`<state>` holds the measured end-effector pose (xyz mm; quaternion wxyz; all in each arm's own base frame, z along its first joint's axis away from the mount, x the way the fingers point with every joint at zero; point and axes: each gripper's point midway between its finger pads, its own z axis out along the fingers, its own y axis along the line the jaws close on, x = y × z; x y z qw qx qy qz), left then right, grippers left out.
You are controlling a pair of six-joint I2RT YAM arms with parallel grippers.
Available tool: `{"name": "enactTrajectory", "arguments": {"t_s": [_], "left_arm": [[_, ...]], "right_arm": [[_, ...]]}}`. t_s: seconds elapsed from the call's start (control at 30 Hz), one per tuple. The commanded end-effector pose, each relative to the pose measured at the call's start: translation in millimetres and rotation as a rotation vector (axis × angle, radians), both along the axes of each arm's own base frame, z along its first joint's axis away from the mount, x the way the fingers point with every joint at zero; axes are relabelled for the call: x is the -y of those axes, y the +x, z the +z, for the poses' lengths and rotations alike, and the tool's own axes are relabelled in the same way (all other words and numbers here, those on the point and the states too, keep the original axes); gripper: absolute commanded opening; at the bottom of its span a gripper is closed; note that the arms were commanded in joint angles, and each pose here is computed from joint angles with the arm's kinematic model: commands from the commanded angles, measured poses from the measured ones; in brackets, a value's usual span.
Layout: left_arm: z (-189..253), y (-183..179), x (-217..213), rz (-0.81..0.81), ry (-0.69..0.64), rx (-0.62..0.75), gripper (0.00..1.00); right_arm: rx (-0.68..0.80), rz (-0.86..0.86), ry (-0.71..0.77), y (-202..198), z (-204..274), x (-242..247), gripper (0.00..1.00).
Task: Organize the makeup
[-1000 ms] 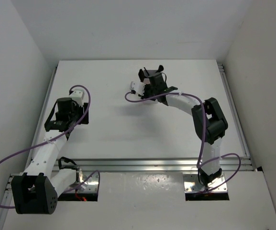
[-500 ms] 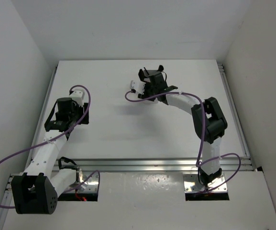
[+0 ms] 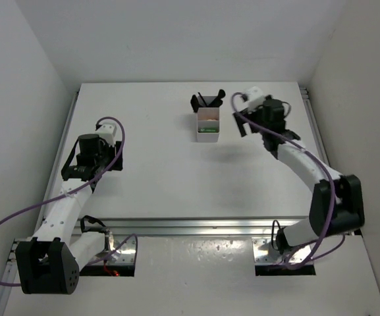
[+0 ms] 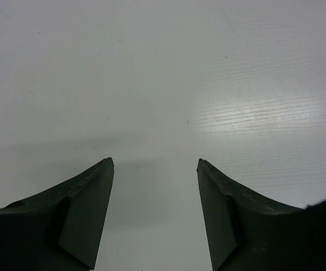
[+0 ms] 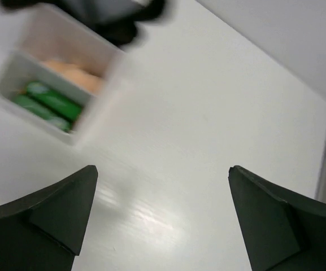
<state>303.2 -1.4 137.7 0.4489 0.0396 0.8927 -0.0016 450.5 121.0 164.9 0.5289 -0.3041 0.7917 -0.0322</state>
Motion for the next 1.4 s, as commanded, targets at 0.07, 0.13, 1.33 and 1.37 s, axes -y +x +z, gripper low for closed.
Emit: {"name": "enactTrajectory", "arguments": {"t_s": [0.07, 0.13, 1.33, 1.37], "left_arm": [[11.3, 8.1, 6.4, -0.01, -0.044, 0.058, 0.67], [11.4, 7.9, 12.6, -0.027, -0.063, 0.057, 0.67], [-49.4, -8.1, 45.4, -0.071, -0.192, 0.062, 0.67], [-49.4, -8.1, 45.4, -0.071, -0.192, 0.062, 0.67]], "right_arm": [[-0.198, -0.523, 0.357, -58.1, -41.5, 102.9, 1.0], [-0.232, -0.703, 0.462, -80.6, -48.8, 141.2, 1.0], [-0.529, -1.078, 0.597, -210.5, -102.7, 168.0, 1.0], [-0.518, -1.074, 0.597, -210.0, -101.6, 168.5, 1.0]]}}
